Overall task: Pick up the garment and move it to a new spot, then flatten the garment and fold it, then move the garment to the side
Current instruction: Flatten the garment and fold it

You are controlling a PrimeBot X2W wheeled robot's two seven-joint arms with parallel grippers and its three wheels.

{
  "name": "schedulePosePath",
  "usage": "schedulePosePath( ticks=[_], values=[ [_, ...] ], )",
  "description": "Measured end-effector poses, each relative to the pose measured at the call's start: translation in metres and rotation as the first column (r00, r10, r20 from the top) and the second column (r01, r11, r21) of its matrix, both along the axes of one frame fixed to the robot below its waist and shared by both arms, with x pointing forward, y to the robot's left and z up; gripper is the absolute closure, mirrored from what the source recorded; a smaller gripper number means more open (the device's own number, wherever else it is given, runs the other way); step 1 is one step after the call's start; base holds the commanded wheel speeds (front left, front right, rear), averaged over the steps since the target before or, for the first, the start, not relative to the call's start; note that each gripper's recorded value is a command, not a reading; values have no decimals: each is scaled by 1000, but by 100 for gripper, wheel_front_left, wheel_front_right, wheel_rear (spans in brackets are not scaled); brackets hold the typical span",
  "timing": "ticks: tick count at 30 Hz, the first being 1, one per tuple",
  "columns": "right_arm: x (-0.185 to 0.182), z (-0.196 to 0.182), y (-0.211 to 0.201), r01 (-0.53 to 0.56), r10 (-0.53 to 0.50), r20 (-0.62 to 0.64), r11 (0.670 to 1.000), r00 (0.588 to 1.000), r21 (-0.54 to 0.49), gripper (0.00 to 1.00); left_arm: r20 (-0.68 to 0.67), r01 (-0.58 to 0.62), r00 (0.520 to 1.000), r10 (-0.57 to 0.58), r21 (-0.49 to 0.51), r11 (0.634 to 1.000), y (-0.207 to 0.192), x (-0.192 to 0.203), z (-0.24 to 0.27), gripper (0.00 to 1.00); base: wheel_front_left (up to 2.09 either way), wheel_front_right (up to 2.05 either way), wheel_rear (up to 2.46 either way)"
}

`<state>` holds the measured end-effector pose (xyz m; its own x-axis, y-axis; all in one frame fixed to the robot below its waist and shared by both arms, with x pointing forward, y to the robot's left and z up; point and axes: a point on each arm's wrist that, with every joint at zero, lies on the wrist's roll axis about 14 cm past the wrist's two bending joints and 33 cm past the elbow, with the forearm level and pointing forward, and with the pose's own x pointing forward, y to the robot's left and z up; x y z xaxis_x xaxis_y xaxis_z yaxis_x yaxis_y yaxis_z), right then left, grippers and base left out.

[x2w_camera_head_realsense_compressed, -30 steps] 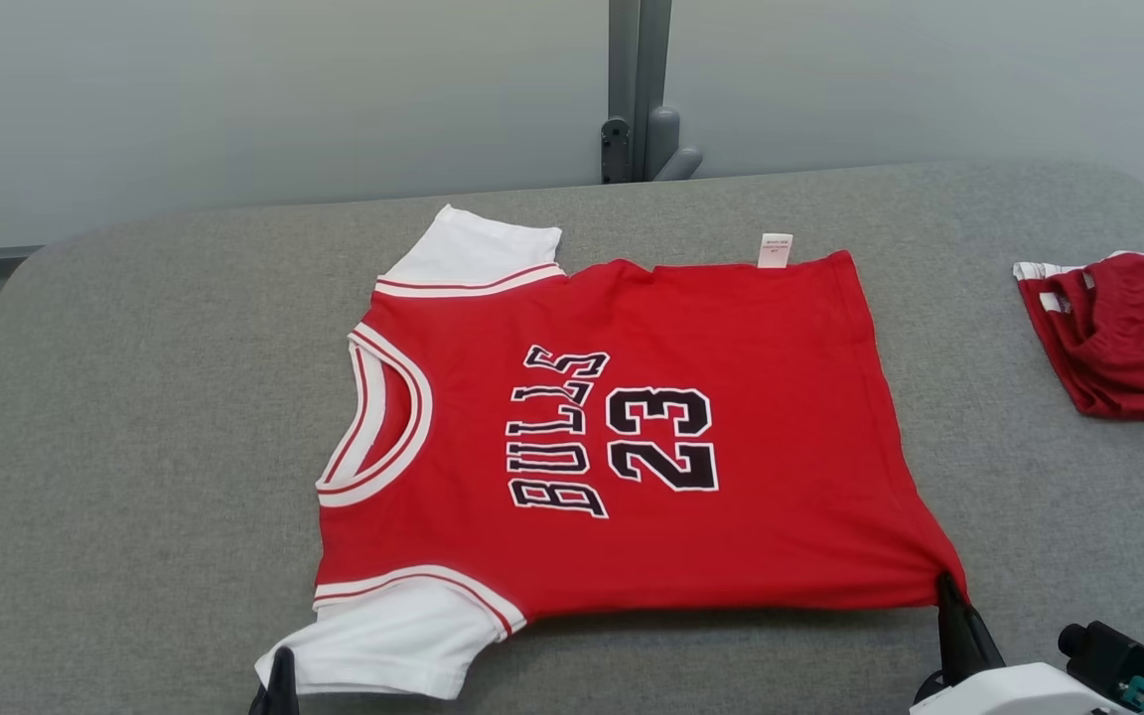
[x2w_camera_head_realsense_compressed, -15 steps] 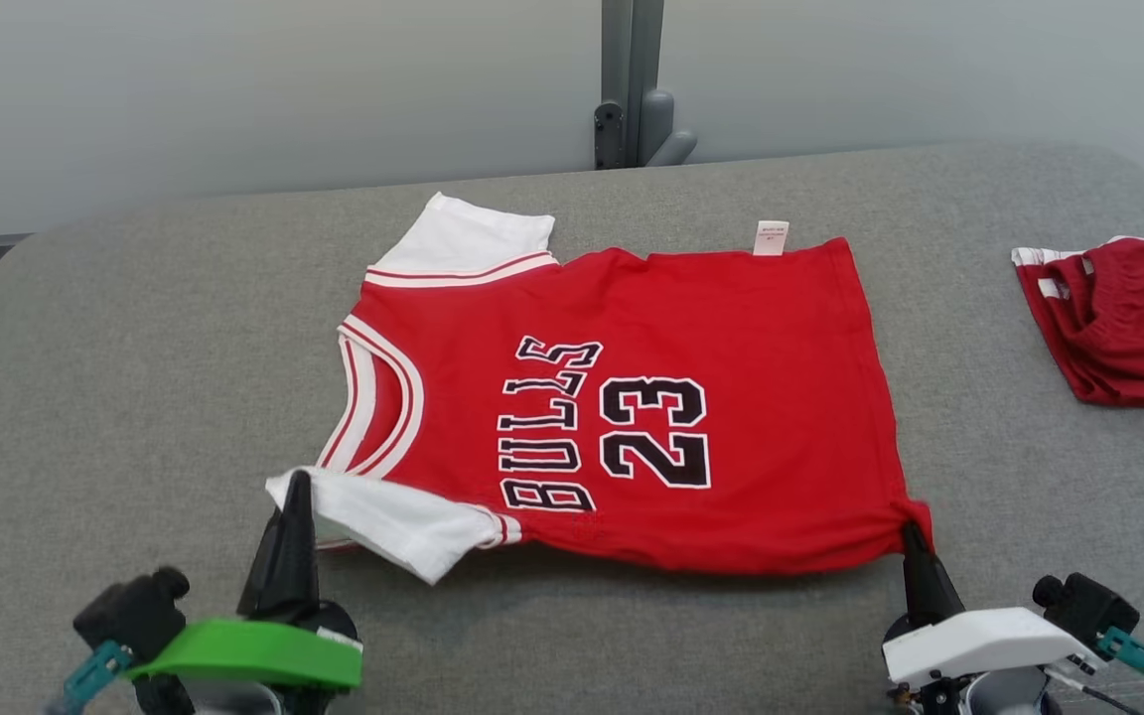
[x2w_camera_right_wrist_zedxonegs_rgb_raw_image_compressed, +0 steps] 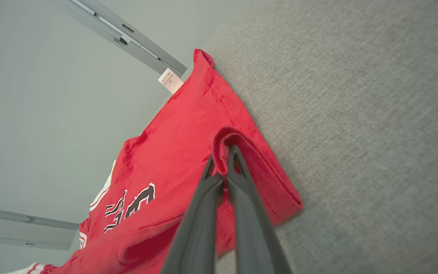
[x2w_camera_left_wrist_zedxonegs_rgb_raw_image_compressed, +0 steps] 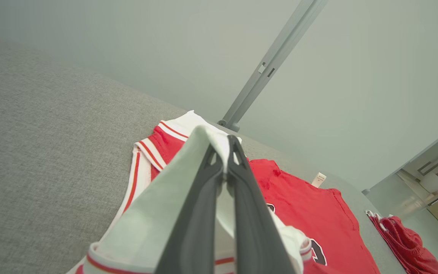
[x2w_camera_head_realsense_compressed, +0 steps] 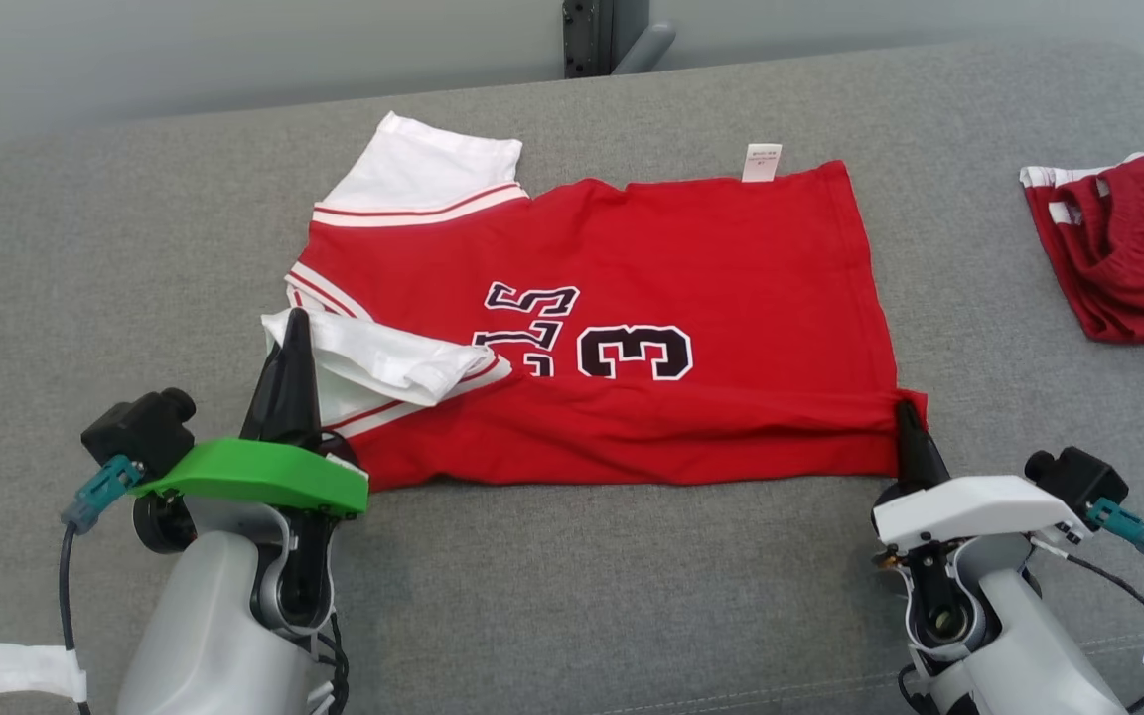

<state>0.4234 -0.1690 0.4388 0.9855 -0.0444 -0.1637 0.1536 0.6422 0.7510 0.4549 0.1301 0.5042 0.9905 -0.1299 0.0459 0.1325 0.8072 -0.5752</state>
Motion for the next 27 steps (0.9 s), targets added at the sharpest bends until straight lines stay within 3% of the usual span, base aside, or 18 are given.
schedulePosePath(
  ticks=[13,14,15,16,17,18,19,20,27],
  values=[
    [34,-22,-2,-16,12,-89,999,996,-45,97,-123,3,992,2,42,999,-3,26,-45,100,0,0,0],
    [36,-21,-1,-21,17,-86,999,996,-46,69,-124,0,992,6,48,999,-2,26,-45,100,0,0,0],
    [38,-19,1,-28,24,-80,998,997,-48,49,-127,-7,992,13,48,999,0,26,-46,100,0,0,0],
    [40,-16,3,-33,30,-72,998,997,-46,0,-128,-13,992,19,47,999,2,26,-46,100,0,0,0],
    [41,-14,5,-36,34,-65,998,997,-44,0,-130,-16,991,22,46,999,3,25,-47,100,0,0,0],
    [43,-11,7,-41,38,-56,998,998,-44,0,-132,-19,991,25,44,999,4,25,-47,73,0,0,0],
    [44,-8,7,-42,40,-47,998,998,-41,0,-135,-22,990,27,42,999,4,25,-48,29,0,0,0],
    [46,-5,8,-40,39,-36,998,999,-39,0,-137,-24,990,29,40,999,4,24,-48,0,0,0,0],
    [57,27,7,-30,31,68,999,997,-29,0,-111,-29,993,33,36,999,5,26,-39,0,0,0,0]
  ],
)
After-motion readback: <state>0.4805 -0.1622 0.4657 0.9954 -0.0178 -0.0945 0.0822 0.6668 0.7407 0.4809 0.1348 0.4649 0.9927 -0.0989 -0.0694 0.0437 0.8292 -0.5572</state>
